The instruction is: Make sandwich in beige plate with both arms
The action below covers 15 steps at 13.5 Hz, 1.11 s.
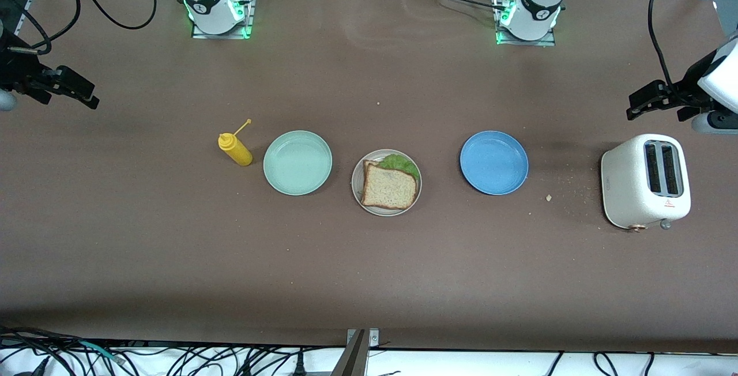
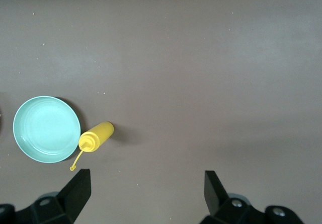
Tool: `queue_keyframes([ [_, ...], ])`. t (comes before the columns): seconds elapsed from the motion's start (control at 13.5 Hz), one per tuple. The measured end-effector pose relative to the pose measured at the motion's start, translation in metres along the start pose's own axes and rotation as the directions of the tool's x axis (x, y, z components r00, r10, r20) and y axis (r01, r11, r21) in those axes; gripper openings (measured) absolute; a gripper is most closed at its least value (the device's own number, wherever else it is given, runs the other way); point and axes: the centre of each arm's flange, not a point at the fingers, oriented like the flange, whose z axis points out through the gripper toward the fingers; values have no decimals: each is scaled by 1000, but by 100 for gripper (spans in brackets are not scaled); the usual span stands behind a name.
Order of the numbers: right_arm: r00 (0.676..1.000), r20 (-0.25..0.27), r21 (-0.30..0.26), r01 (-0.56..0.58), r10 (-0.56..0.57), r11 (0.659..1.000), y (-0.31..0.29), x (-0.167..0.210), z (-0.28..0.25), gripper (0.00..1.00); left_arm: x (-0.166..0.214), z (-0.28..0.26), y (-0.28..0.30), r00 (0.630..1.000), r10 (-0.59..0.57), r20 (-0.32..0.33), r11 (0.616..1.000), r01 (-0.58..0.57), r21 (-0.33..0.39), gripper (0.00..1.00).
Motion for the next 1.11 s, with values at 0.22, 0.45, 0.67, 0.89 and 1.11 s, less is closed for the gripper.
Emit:
queue_keyframes([
  [0.22,1000,23,-2,0,0,1000,0,0,6,100,-1,-2,0,1000,0,-3,1000,0,0,100],
  [0.45,1000,25,-2,1,-1,1000,0,1,6,100,-1,-1,0,1000,0,-3,1000,0,0,100],
  [0.67,1000,27,-3,2,-2,1000,0,1,6,100,-2,3,1,1000,0,14,1000,0,0,100],
  [0.89,1000,29,-3,2,-2,1000,0,1,7,100,-2,5,2,1000,2,19,1000,-2,0,100],
  [1.11,1000,30,-3,2,-2,1000,0,1,8,100,-1,6,2,1000,1,18,1000,-1,0,100],
])
